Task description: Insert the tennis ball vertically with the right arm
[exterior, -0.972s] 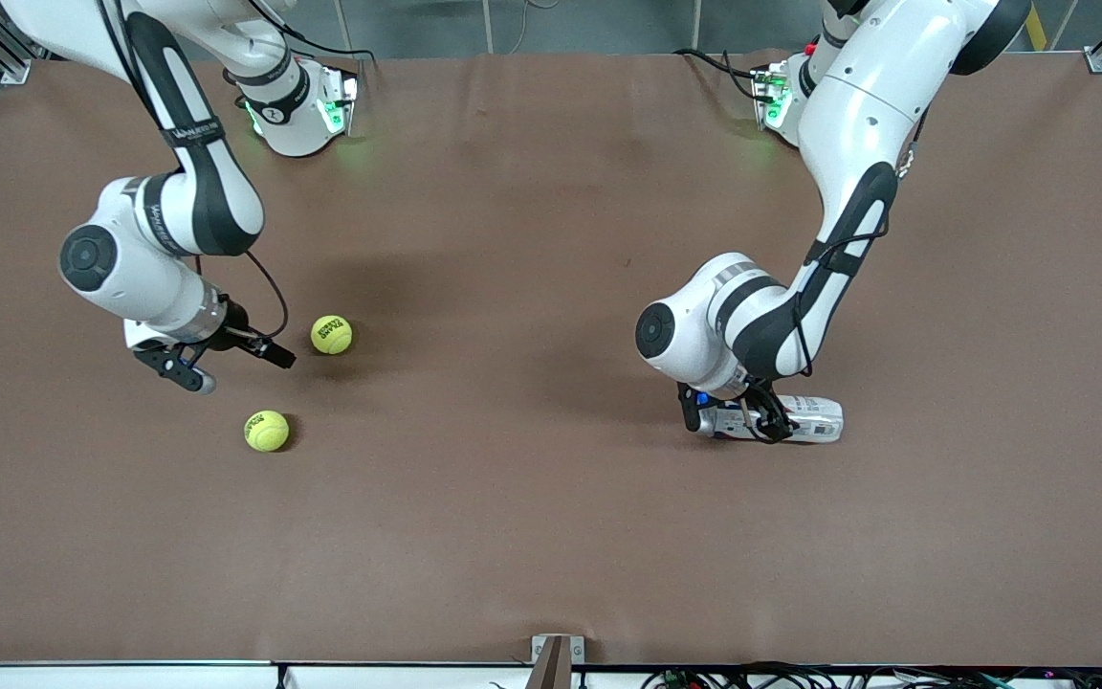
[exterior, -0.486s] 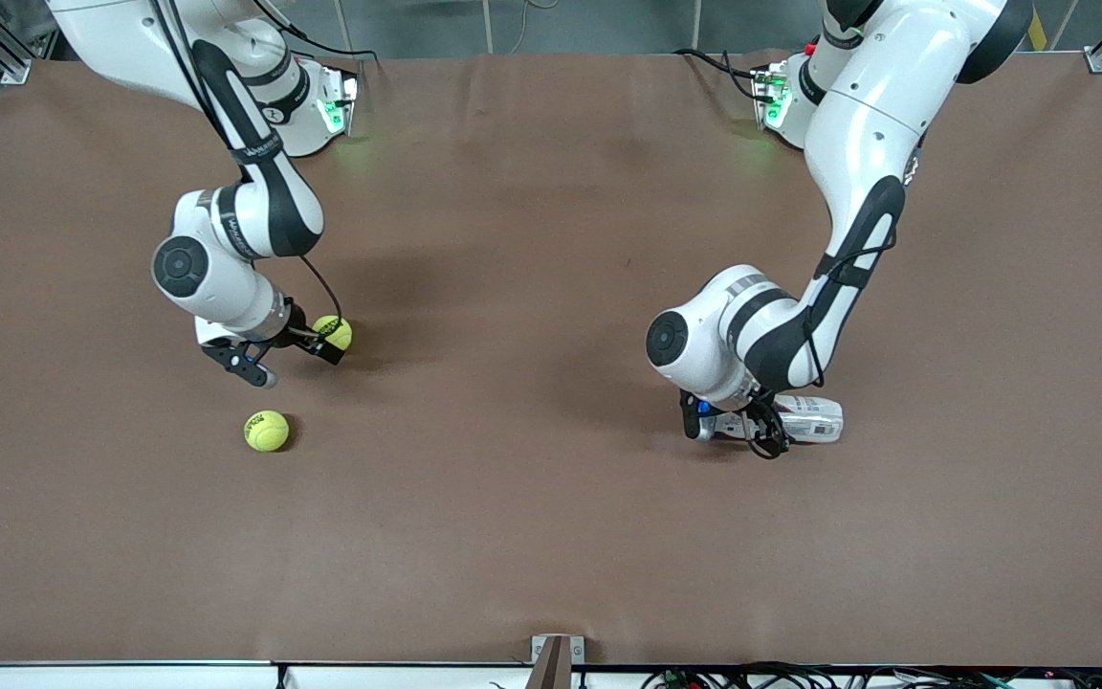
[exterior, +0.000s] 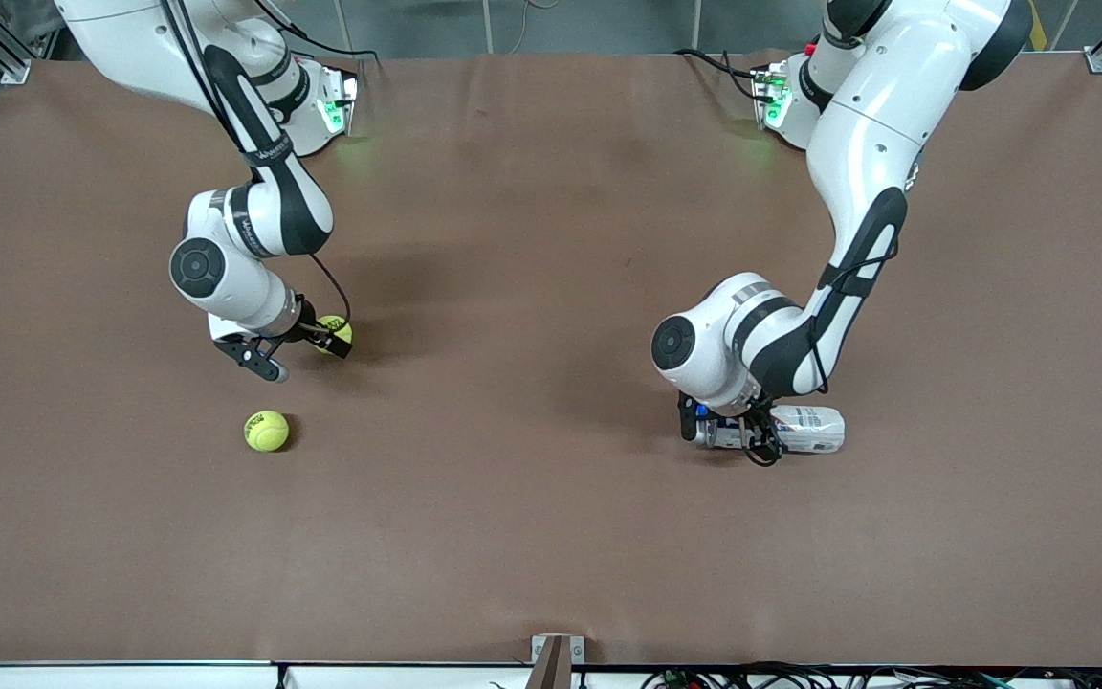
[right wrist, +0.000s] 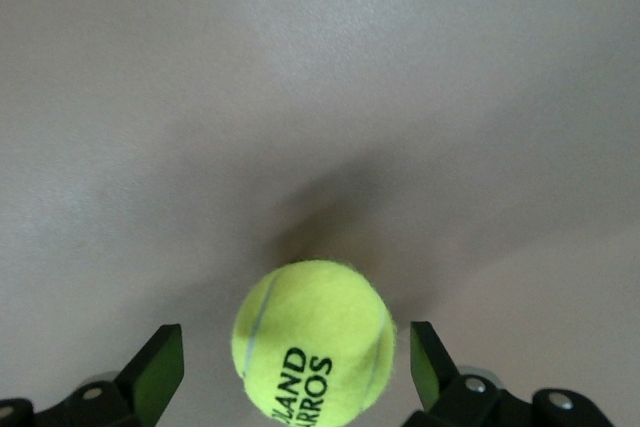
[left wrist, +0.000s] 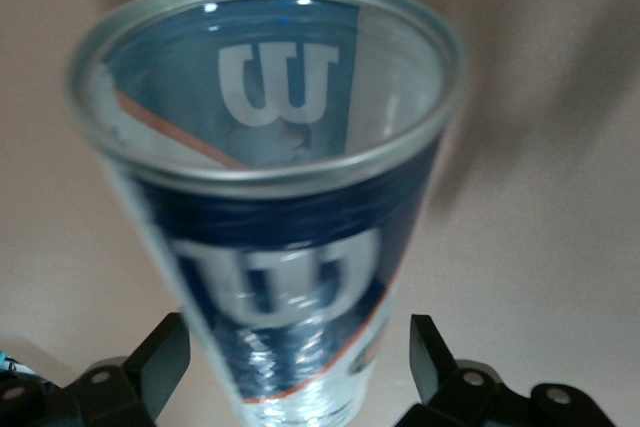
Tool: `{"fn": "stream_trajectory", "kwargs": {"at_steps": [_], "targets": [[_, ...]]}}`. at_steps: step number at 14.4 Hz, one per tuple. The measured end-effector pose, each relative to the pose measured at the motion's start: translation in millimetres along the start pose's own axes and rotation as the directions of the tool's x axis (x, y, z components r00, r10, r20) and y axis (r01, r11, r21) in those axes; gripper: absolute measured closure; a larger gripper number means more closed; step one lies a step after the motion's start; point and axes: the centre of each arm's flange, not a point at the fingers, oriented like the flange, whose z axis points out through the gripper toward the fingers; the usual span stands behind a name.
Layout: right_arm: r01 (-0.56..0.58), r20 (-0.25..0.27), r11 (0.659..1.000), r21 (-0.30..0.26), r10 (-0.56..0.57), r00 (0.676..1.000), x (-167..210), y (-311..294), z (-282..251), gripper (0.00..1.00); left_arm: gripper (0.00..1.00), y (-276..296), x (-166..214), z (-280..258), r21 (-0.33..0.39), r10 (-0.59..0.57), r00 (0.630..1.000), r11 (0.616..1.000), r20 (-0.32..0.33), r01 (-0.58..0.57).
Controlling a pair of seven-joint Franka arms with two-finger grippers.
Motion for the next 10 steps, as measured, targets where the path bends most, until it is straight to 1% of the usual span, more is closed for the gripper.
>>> {"fn": "stream_trajectory", "kwargs": {"at_steps": [3, 8, 10], "targets": [[-0.002, 0.008, 1.0, -0.008, 0.002, 1.0, -3, 3, 4, 0.01, 0.04, 0, 2, 1, 0.0, 0.004, 1.0, 1.0, -0.003, -0.004], [0.0, 0.014, 1.0, -0.014, 0.0, 1.0, -6, 5, 8, 0.07, 0.06, -2, 4, 7, 0.013, 0.019, 0.999, 1.0, -0.038, -0.019], [0.003, 0.015, 1.0, -0.015, -0.003, 1.0, -7, 4, 8, 0.08, 0.07, -3, 5, 13, 0.011, 0.02, 0.999, 1.0, -0.047, -0.019]]}}
